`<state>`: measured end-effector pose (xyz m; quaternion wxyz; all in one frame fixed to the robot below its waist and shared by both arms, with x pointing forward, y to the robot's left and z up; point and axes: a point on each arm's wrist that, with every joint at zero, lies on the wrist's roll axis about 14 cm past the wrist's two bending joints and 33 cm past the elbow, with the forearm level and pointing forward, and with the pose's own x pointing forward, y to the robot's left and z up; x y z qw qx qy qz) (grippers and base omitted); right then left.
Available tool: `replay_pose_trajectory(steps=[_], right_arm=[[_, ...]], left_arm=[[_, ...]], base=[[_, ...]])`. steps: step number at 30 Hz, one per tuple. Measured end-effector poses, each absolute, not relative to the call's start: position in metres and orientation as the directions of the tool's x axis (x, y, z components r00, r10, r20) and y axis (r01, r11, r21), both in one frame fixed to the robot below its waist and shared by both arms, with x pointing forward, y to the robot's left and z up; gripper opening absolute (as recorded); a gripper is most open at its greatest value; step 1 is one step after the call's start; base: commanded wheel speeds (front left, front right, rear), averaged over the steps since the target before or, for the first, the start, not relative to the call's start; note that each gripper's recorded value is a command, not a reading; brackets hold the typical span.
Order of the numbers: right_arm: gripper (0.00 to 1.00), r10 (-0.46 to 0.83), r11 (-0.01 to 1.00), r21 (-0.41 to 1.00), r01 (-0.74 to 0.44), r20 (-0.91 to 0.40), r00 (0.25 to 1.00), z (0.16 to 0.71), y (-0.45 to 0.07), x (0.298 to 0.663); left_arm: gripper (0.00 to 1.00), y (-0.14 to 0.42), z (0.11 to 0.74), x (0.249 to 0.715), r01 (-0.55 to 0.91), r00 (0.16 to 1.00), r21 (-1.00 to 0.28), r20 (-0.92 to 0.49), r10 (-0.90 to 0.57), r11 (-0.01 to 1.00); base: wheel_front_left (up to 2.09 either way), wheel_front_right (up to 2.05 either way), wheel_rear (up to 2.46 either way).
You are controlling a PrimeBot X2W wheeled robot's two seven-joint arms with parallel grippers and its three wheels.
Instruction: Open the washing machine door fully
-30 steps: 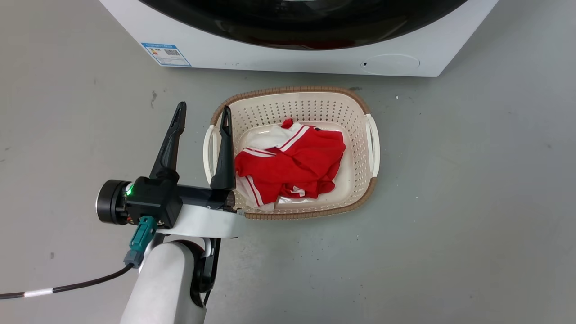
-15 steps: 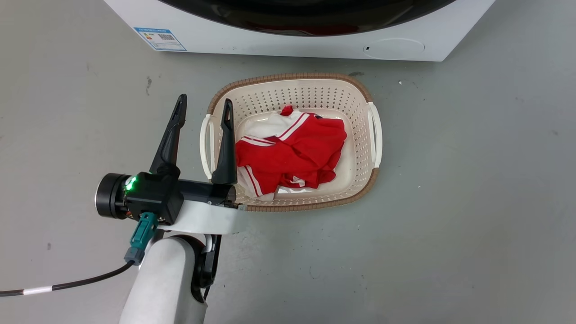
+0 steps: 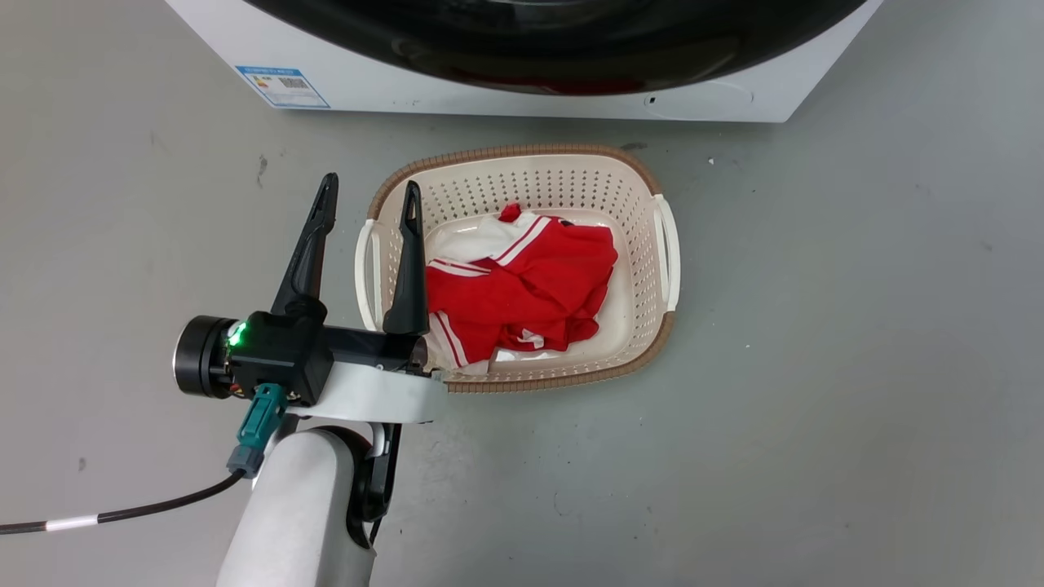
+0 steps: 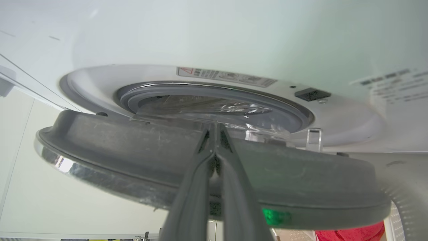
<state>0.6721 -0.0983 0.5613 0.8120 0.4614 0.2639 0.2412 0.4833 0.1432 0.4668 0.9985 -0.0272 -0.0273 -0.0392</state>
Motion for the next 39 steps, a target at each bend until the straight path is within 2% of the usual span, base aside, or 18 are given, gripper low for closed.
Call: replay_pose_trajectory(steps=[17,39], right_arm=[[0.0,0.75,0.409,0.901,-0.142,-0.244,0.615,0.57,-0.086,0.611],[0.0,0.852,0.361,0.915,-0.182,-0.244,0.464,0.594,-0.061,0.528]], left_arm=[[1.0,0.139,0.5,0.468,0.096,0.989,-0.066,0.115,-0.088,0.993],[1.0,0.148,0.529,0.42,0.073,0.986,-0.086,0.155,-0.059,0.994]], base=[[0.0,0.0,0.0],[0.0,0.0,0.0]])
